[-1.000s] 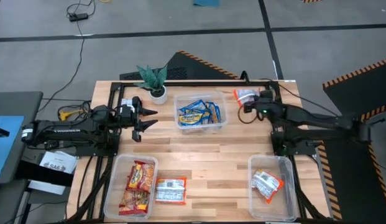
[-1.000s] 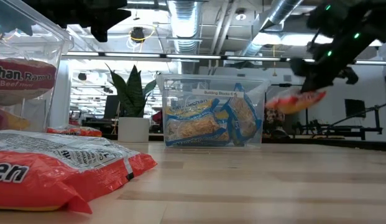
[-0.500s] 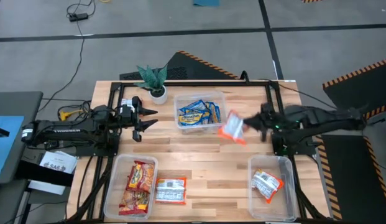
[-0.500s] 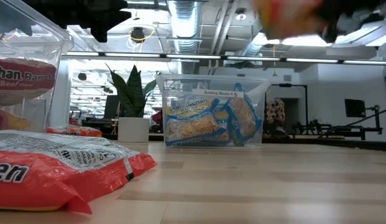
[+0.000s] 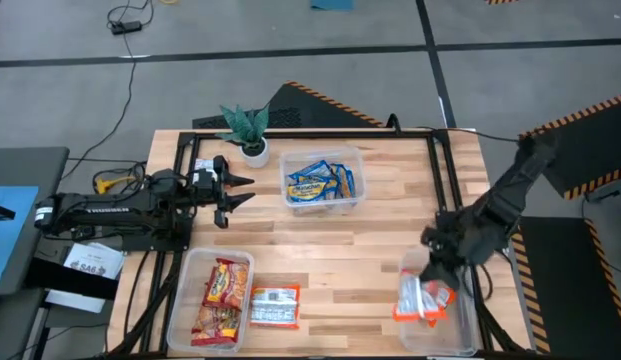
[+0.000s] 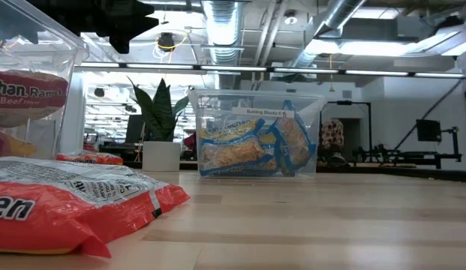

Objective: Sort Maruchan noodles
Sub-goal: Put the top right orange noodle packet into the bottom right transparent bin

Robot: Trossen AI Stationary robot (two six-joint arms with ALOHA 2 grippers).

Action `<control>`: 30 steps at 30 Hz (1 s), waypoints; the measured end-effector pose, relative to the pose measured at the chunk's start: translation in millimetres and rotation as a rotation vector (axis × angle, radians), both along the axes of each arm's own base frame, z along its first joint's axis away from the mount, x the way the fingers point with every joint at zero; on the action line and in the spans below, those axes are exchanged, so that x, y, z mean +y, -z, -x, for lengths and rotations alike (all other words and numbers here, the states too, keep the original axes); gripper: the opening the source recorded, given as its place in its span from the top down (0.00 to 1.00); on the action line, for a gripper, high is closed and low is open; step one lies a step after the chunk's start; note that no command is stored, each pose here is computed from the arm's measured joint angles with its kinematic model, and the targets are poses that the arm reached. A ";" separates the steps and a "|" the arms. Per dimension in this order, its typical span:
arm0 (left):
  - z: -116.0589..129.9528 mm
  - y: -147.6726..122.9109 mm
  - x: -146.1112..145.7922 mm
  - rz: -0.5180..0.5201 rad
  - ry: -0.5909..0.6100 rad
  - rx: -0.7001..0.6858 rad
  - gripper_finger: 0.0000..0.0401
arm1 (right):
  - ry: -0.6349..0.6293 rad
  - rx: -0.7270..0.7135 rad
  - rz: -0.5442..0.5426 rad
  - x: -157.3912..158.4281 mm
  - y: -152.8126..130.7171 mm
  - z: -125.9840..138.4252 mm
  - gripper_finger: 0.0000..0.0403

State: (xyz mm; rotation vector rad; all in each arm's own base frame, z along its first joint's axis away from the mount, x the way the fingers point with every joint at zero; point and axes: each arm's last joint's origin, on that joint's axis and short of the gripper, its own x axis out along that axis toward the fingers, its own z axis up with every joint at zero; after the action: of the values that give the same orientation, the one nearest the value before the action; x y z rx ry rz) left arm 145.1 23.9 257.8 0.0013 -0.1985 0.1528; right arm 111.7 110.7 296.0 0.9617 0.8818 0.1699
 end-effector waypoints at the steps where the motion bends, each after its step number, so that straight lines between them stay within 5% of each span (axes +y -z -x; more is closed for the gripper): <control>1: 0.0 0.0 0.0 0.000 0.000 0.000 0.61 | -0.005 0.037 -0.017 6.9 1.8 1.1 0.97; 8: 0.0 0.0 0.0 0.007 0.001 -0.001 0.61 | 0.038 0.281 -0.128 38.3 12.2 14.8 0.97; 14: 0.1 0.0 0.7 0.011 -0.021 -0.002 0.61 | 0.152 0.454 -0.120 37.1 21.9 26.7 0.95; 30: 0.1 0.0 0.7 0.002 -0.026 -0.001 0.61 | 0.231 0.496 -0.114 29.7 24.2 24.6 0.88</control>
State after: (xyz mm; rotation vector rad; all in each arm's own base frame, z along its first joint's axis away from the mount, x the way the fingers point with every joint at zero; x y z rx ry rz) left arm 145.0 24.6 257.8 0.0022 -0.1990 0.1790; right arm 87.1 140.4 271.8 1.2304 1.2115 -0.2290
